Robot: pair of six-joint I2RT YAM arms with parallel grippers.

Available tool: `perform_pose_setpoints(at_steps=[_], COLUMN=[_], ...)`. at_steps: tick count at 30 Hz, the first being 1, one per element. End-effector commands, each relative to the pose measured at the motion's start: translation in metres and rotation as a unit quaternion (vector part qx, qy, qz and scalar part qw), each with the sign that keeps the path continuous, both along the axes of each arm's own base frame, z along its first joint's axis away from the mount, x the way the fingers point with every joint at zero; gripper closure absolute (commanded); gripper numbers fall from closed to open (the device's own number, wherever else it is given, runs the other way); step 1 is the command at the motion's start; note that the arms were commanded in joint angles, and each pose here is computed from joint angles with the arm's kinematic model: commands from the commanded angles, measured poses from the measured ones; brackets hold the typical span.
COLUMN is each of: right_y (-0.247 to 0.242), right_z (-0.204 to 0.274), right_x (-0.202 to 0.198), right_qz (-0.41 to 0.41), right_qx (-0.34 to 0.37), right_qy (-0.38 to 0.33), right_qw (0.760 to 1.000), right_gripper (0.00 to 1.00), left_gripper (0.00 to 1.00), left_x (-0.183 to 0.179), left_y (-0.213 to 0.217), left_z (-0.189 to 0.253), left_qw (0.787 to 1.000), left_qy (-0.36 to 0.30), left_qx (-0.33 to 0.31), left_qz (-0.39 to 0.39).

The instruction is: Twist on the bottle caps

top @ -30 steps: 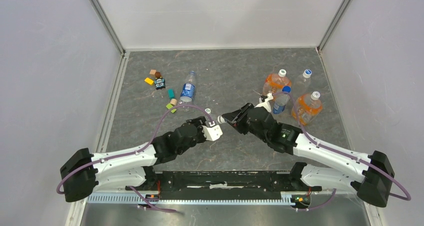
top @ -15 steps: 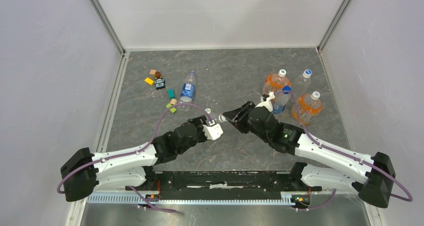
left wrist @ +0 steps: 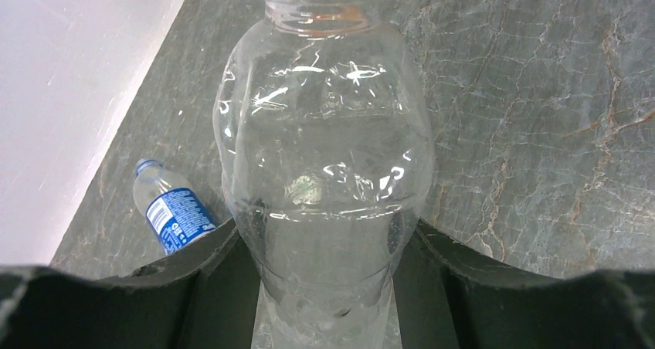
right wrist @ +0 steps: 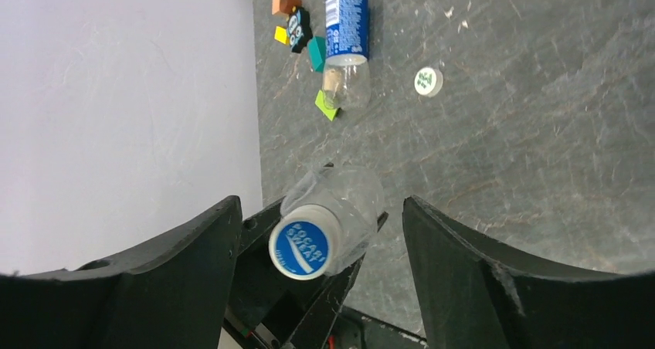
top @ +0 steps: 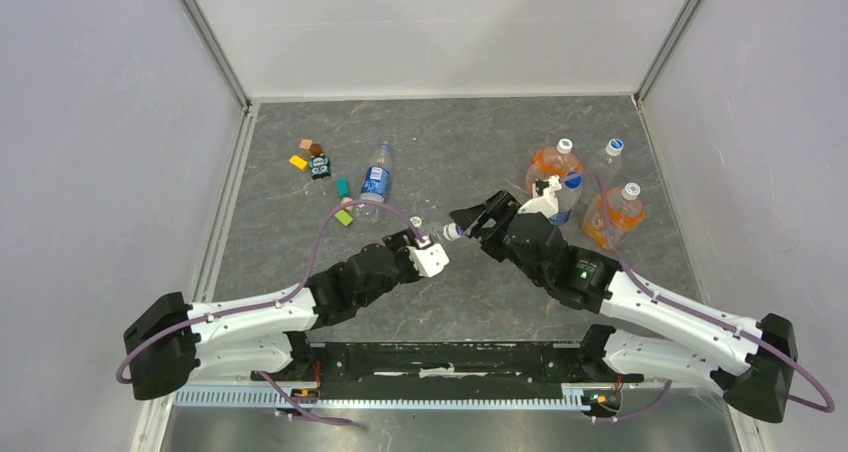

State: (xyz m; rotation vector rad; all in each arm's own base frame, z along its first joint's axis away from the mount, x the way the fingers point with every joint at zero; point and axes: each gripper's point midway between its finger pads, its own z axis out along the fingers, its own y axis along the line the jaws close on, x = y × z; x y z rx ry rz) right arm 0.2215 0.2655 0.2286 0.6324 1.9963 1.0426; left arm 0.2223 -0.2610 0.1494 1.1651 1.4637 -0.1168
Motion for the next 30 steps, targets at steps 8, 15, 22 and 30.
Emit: perform_pose_setpoints(at_steps=[8,15,22,30], right_y=[-0.017,-0.032,-0.014,-0.007], right_z=[0.089,0.131,0.130,0.118], right_x=[0.013,-0.004,-0.036,-0.053], right_qz=[0.071,0.170,0.329,0.437], right_qx=[-0.165,-0.268,-0.315,-0.325], right_qy=[-0.227,-0.414,-0.531,-0.580], right_qw=[0.957,0.853,0.715,0.606], right_gripper=[0.02,0.02,0.03,0.14], left_gripper=[0.98,0.98,0.98,0.98], left_x=[-0.006,-0.014,-0.028,-0.050], left_y=[-0.024,-0.035,-0.043,-0.046], left_z=[0.024,0.033,0.051,0.064], left_qw=[0.997,0.983,0.958,0.934], left_qy=[0.037,0.106,0.147,0.158], left_qx=[-0.066,-0.120,-0.173,-0.193], left_qz=[-0.026,-0.089,-0.174,-0.254])
